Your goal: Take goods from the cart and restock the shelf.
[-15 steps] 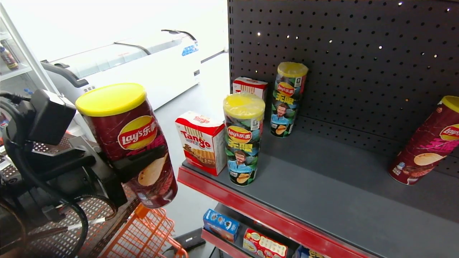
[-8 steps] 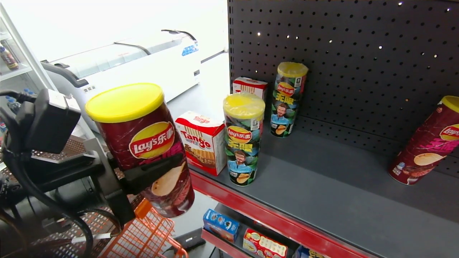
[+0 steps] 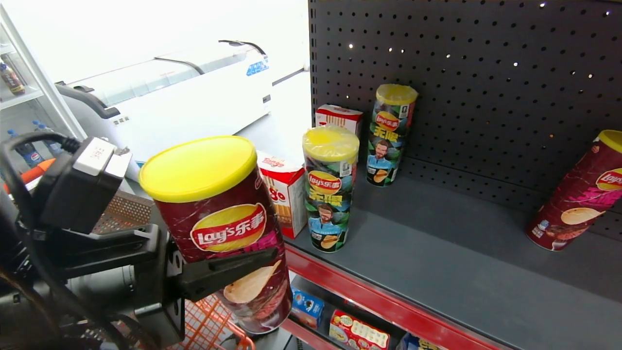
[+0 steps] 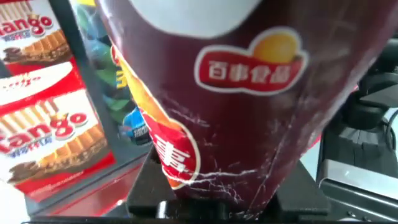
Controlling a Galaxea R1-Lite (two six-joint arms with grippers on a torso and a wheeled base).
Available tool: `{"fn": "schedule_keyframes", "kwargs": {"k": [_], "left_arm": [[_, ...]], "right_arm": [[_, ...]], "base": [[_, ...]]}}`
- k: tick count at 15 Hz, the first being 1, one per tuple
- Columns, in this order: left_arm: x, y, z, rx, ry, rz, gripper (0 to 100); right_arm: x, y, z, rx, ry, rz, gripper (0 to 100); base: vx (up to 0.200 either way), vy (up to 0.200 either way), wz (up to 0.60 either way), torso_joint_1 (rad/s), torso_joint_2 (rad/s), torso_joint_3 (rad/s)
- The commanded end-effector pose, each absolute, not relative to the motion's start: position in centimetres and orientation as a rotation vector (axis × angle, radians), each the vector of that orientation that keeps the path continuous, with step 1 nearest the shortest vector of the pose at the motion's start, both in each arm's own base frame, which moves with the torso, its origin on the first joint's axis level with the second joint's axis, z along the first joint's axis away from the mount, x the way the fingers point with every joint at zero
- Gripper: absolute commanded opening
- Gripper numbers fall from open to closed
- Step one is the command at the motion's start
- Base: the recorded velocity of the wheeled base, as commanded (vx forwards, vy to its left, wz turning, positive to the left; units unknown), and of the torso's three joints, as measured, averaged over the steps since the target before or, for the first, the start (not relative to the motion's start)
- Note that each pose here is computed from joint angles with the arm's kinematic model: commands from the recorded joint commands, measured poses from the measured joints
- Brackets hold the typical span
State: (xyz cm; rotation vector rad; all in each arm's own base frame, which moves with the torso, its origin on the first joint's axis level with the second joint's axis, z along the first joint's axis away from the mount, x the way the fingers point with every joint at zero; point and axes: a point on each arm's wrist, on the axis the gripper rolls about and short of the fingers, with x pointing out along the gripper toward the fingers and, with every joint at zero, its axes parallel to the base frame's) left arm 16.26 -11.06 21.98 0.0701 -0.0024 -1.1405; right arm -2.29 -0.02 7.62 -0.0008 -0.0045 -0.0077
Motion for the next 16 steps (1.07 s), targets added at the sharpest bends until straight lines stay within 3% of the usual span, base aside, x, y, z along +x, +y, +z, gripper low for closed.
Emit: {"fn": "schedule_keyframes", "kwargs": {"k": [1, 10, 16], "left_arm": [[17.1, -12.5, 21.6, 0.071, 0.023, -1.181, 0], [18.2, -16.0, 22.8, 0.068, -0.009, -1.377, 0], [18.3, -16.1, 22.7, 0.068, -0.006, -1.380, 0]], "right_arm": [[-2.3, 0.0, 7.6, -0.002, -0.005, -0.008, 100], [-2.3, 0.0, 7.6, -0.002, -0.005, -0.008, 100], [-2.3, 0.0, 7.6, -0.002, -0.005, -0.008, 100]], "base": [[0.000, 0.000, 0.00, 0.000, 0.00, 0.000], [0.000, 0.000, 0.00, 0.000, 0.00, 0.000], [0.000, 0.000, -0.60, 0.001, 0.00, 0.002]]}}
